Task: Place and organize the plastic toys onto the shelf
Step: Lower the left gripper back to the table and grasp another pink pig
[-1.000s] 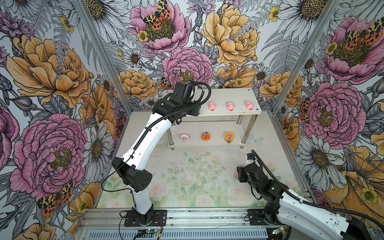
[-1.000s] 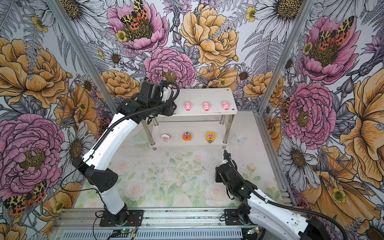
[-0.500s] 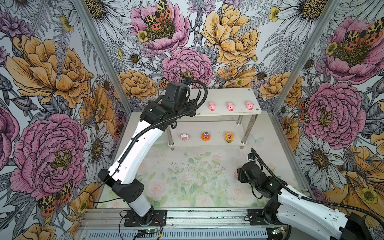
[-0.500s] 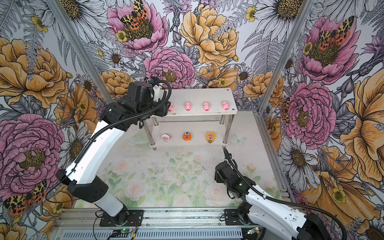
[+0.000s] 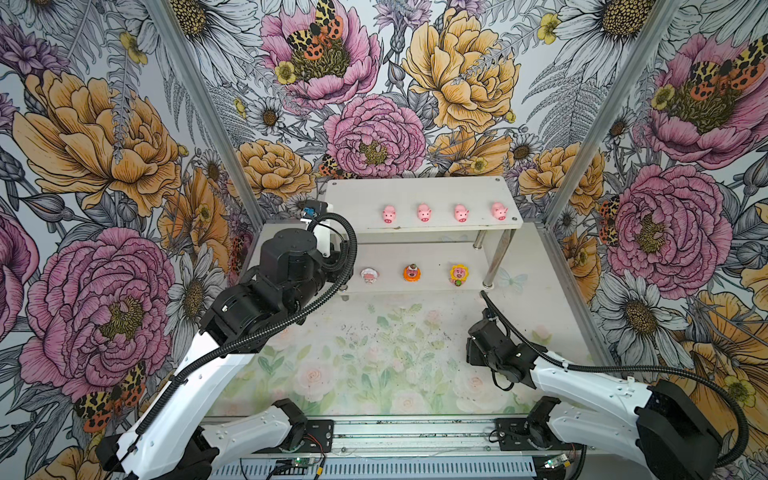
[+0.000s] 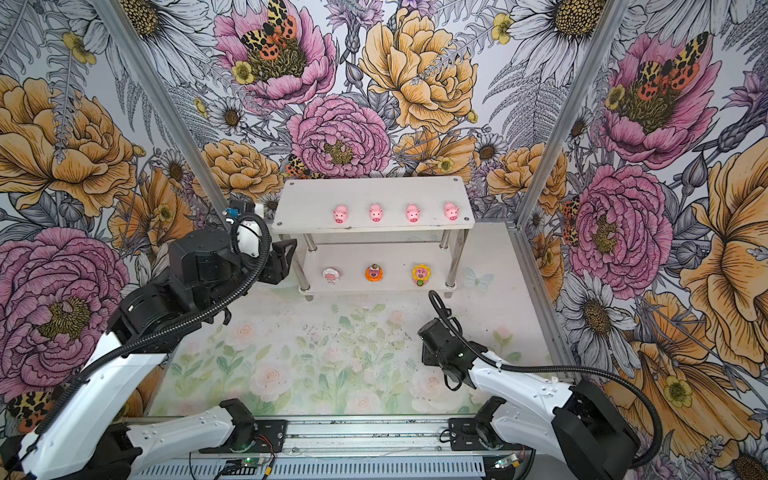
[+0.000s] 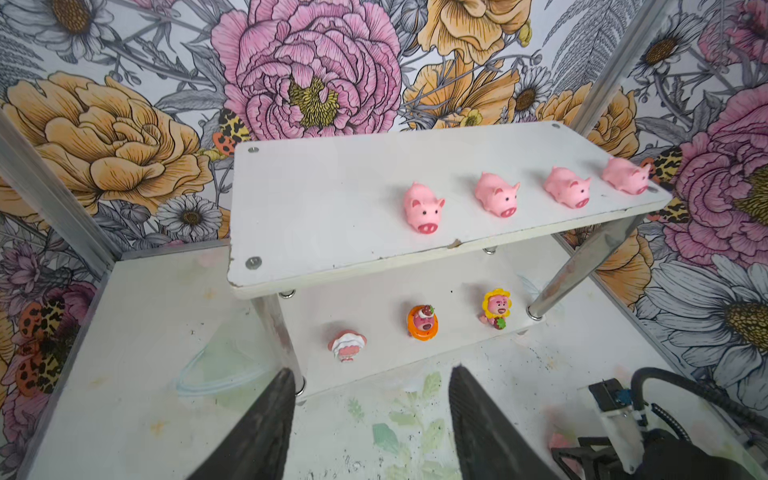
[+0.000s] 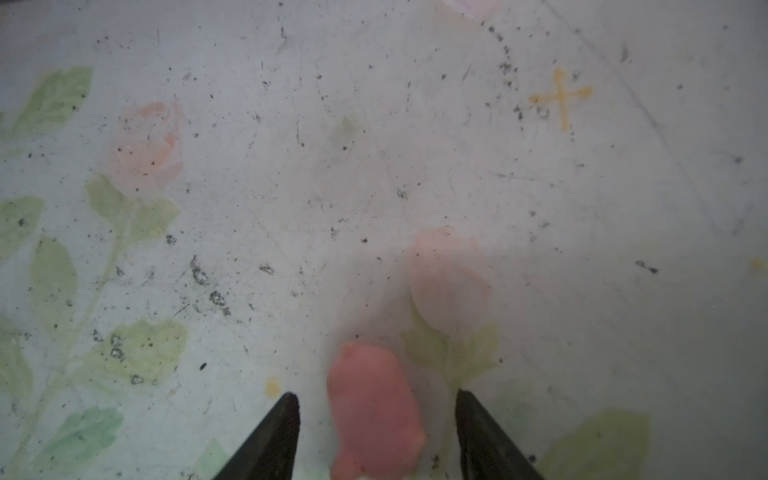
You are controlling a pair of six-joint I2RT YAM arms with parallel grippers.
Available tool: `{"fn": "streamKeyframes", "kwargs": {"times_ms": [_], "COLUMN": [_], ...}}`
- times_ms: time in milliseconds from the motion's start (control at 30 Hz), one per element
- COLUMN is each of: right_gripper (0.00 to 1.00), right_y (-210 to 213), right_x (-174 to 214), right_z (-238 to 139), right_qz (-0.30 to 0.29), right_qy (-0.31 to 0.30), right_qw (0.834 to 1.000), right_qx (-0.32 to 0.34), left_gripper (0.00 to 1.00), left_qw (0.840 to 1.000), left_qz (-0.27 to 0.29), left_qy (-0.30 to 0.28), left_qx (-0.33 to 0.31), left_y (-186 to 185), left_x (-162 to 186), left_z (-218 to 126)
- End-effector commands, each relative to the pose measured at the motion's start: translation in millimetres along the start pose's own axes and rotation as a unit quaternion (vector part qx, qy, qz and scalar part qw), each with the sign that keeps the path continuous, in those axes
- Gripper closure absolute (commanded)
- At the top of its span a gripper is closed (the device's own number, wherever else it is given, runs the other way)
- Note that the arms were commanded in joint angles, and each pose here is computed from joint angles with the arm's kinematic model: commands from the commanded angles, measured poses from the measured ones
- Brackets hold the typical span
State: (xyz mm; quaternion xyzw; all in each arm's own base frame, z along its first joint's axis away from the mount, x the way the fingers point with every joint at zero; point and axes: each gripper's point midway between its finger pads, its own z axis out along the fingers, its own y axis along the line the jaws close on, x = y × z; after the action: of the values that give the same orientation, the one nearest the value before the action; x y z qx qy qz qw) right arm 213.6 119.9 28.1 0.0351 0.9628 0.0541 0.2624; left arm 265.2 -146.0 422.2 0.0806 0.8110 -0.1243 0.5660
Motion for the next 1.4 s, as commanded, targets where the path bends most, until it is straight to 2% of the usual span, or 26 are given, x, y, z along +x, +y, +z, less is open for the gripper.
{"fn": "streamKeyframes", "kwargs": {"times_ms": [0, 233, 500, 700, 767, 800, 900, 1000, 1167, 1267, 1367], "right_gripper": [0.43, 0.61, 0.71, 0.69, 0.54, 0.49, 0.41, 0.38, 0.38, 0.40, 0.40], "right_y": [29.2, 66.2, 123.9, 150.7, 153.9, 154.3, 151.1, 138.2, 81.0, 38.7, 16.9], "right_x": [-18.8, -10.0, -14.6, -8.7, -6.8, -6.8, -10.6, -23.0, -54.8, -65.0, -63.4], "right_z": [3.3, 2.8, -12.4, 1.6, 6.2, 7.3, 3.7, -10.5, -40.5, -48.7, -52.0], "right_qz": [0.019, 0.001, 0.017, 0.014, 0.018, 0.019, 0.016, 0.013, 0.028, 0.054, 0.061], "right_qy": [-0.021, -0.030, -0.048, -0.028, -0.028, -0.029, -0.040, -0.071, -0.125, -0.136, -0.130], "right_qw": [0.999, 0.996, 0.985, 0.986, 0.985, 0.985, 0.985, 0.985, 0.985, 0.985, 0.987], "right_qx": [-0.042, -0.079, -0.162, -0.165, -0.170, -0.170, -0.167, -0.158, -0.114, -0.086, -0.076], "left_gripper": [0.39, 0.45, 0.48, 0.47, 0.44, 0.39, 0.32, 0.29, 0.21, 0.20, 0.20], "left_qw": [0.999, 0.996, 0.987, 0.980, 0.978, 0.976, 0.971, 0.969, 0.962, 0.959, 0.953], "left_qz": [-0.024, -0.036, -0.068, -0.093, -0.101, -0.106, -0.111, -0.111, -0.119, -0.110, -0.101], "left_qy": [0.006, 0.042, 0.115, 0.144, 0.150, 0.156, 0.176, 0.192, 0.210, 0.230, 0.257], "left_qx": [0.036, 0.068, 0.090, 0.104, 0.108, 0.109, 0.114, 0.110, 0.125, 0.125, 0.128], "left_y": [-11.8, -23.3, -35.9, -45.5, -49.7, -52.0, -62.2, -72.0, -100.4, -119.4, -140.5], "left_x": [19.6, 77.5, 178.7, 223.9, 232.4, 237.8, 255.2, 271.1, 293.3, 308.1, 322.7], "left_z": [3.9, 6.8, 19.4, 24.7, 28.4, 31.6, 41.4, 51.3, 68.4, 80.0, 91.5]}}
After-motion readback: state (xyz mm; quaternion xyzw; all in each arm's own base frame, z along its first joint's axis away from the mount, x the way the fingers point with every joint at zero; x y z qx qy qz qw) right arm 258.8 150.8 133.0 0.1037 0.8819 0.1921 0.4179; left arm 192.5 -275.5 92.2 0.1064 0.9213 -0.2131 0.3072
